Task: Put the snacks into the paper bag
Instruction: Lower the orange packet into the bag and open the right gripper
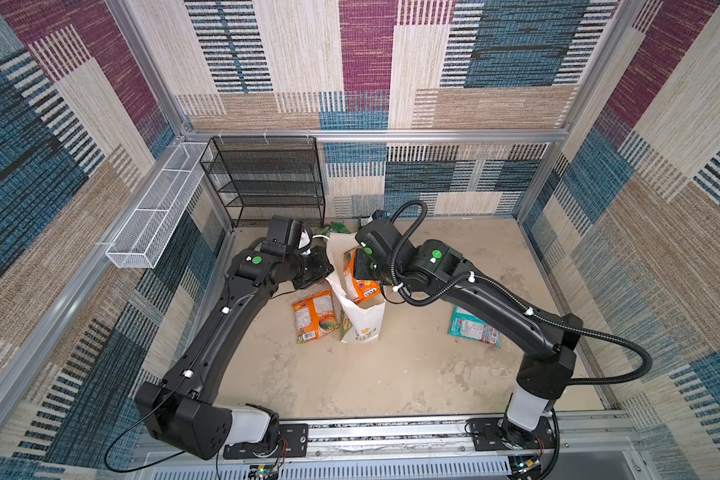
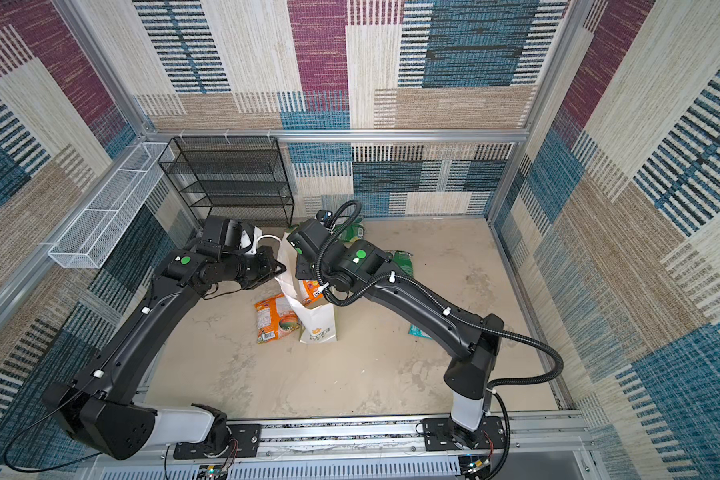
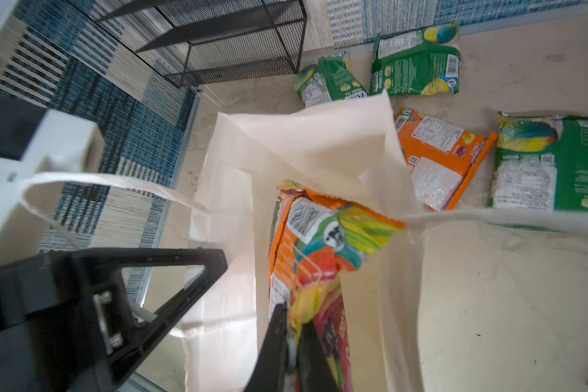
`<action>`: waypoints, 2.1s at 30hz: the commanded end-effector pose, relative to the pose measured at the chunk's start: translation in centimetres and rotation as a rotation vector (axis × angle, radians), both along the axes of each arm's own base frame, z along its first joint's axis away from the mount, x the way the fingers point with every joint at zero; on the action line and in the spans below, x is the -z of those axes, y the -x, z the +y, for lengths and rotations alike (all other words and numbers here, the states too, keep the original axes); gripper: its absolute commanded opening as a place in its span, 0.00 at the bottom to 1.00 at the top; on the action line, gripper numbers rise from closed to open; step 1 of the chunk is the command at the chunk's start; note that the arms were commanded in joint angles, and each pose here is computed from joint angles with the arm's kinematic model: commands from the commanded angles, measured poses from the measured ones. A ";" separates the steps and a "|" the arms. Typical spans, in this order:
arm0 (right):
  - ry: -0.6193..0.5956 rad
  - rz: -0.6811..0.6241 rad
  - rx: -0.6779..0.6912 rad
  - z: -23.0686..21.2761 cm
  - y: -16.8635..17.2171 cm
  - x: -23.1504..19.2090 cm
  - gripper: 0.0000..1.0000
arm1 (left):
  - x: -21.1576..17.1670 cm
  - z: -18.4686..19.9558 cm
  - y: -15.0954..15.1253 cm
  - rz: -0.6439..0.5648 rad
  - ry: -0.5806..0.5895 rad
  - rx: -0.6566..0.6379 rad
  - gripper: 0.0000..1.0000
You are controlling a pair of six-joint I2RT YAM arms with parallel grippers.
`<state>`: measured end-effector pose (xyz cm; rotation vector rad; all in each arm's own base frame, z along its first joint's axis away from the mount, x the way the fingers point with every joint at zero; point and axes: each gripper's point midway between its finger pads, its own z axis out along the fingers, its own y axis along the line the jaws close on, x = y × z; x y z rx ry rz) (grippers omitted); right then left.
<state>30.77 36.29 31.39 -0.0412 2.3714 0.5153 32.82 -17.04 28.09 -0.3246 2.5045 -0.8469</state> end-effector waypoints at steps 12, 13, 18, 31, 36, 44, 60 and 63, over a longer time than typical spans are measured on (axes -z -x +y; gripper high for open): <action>-0.001 0.224 -0.163 5.0 5.0 7.3 0.00 | 0.0 -0.8 -0.7 -0.008 0.053 -0.001 0.00; 0.003 0.227 -0.162 5.0 4.9 7.6 0.00 | 0.0 -0.8 -0.7 -0.008 0.054 0.000 0.00; -0.046 0.244 -0.231 6.5 5.3 7.1 0.00 | -0.2 -0.6 -0.7 -0.017 0.047 -0.009 0.00; 0.247 -0.035 -0.069 -0.4 -0.4 1.0 0.46 | -1.0 -0.7 -0.3 -0.036 0.058 0.008 0.00; 0.254 -0.102 -0.095 -0.3 -1.0 -2.6 0.48 | -1.2 -0.5 -0.3 -0.046 0.048 0.001 0.00; 0.132 -0.292 -0.046 -5.1 -0.1 -11.7 0.75 | -0.6 0.0 -0.6 -0.036 0.019 -0.024 0.00; 0.021 -0.160 -0.061 -7.2 1.2 -4.2 0.43 | -1.1 0.2 -0.6 -0.051 -0.039 -0.023 0.00; 0.023 -0.182 -0.034 -7.8 0.4 -4.7 0.17 | -1.2 -0.4 -0.6 -0.044 -0.024 -0.009 0.00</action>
